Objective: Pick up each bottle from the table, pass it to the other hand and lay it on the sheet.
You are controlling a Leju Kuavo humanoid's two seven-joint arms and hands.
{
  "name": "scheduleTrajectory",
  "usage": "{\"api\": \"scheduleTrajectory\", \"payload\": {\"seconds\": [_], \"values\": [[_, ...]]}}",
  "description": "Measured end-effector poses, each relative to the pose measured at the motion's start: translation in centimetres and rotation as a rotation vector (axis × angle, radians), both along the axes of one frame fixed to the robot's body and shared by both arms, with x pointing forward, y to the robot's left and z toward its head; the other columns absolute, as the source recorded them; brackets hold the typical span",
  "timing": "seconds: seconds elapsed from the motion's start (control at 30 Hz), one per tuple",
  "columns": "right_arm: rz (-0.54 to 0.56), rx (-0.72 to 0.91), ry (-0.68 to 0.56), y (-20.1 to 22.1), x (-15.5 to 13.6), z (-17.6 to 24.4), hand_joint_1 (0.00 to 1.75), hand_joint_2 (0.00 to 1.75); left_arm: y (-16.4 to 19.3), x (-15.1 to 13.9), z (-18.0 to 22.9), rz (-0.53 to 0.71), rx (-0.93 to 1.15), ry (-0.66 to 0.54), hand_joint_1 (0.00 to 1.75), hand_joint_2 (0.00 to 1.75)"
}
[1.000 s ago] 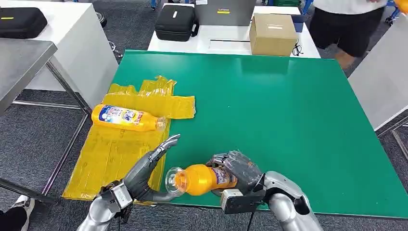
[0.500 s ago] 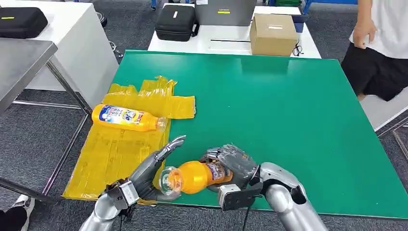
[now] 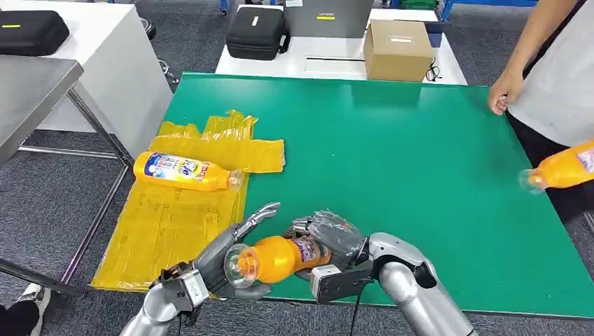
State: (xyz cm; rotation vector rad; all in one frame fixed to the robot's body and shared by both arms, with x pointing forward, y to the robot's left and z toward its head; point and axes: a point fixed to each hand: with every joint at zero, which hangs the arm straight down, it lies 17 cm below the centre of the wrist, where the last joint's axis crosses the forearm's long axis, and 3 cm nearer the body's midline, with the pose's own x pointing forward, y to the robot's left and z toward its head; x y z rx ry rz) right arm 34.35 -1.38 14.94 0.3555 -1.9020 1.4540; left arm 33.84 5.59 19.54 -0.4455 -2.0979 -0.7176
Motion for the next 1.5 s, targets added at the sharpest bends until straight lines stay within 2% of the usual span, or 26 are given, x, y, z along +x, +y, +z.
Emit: {"api": "scheduleTrajectory", "payload": {"seconds": [0.27, 0.3, 0.33, 0.37, 0.4, 1.0, 1.03, 1.07, 1.1, 1.33, 1.43, 1.5], "values": [[0.004, -0.023, 0.025, 0.4, -0.2, -1.1, 1.75, 1.75, -1.2, -1.2, 1.2, -0.042, -0.007, -0.047, 0.00, 1.75], [0.006, -0.024, 0.027, 0.4, -0.3, -1.2, 1.75, 1.75, -1.3, -1.3, 1.3, -0.045, -0.008, -0.051, 0.35, 1.75], [0.010, -0.024, 0.030, 0.5, -0.4, -1.3, 1.75, 1.75, -1.3, -1.3, 1.4, -0.045, -0.008, -0.052, 1.38, 1.75], [0.014, -0.026, 0.031, 0.6, -0.5, -1.3, 1.75, 1.75, -1.3, -1.3, 1.4, -0.044, -0.007, -0.054, 1.62, 1.75], [0.019, -0.029, 0.034, 0.7, -0.7, -1.5, 1.73, 1.75, -1.4, -1.2, 1.5, -0.044, -0.007, -0.058, 1.75, 1.75], [0.061, -0.045, 0.051, 2.4, -1.3, -2.2, 1.71, 1.75, -2.2, -2.0, 2.0, -0.081, -0.020, -0.077, 1.75, 1.75], [0.063, -0.044, 0.049, 2.4, -1.4, -2.1, 1.57, 1.75, -2.2, -2.0, 2.0, -0.081, -0.021, -0.077, 1.75, 1.75], [0.064, -0.044, 0.048, 2.5, -1.4, -2.1, 0.70, 1.75, -2.2, -2.0, 2.0, -0.081, -0.023, -0.076, 1.75, 1.75], [0.066, -0.044, 0.048, 2.5, -1.4, -2.1, 0.00, 1.75, -2.2, -1.9, 2.0, -0.081, -0.024, -0.076, 1.75, 1.75], [0.055, -0.044, 0.038, 2.7, -1.4, -1.9, 0.00, 1.75, -1.8, -1.8, 2.1, -0.070, -0.029, -0.081, 1.75, 1.75], [0.014, -0.016, 0.005, 2.2, -0.8, -1.0, 0.00, 1.75, -0.5, -1.7, 2.8, 0.004, -0.024, -0.124, 1.75, 1.75], [-0.062, -0.021, -0.049, 1.3, 0.4, -0.7, 0.00, 1.75, 0.6, -1.8, 3.4, 0.081, -0.002, -0.173, 1.75, 1.75]]}}
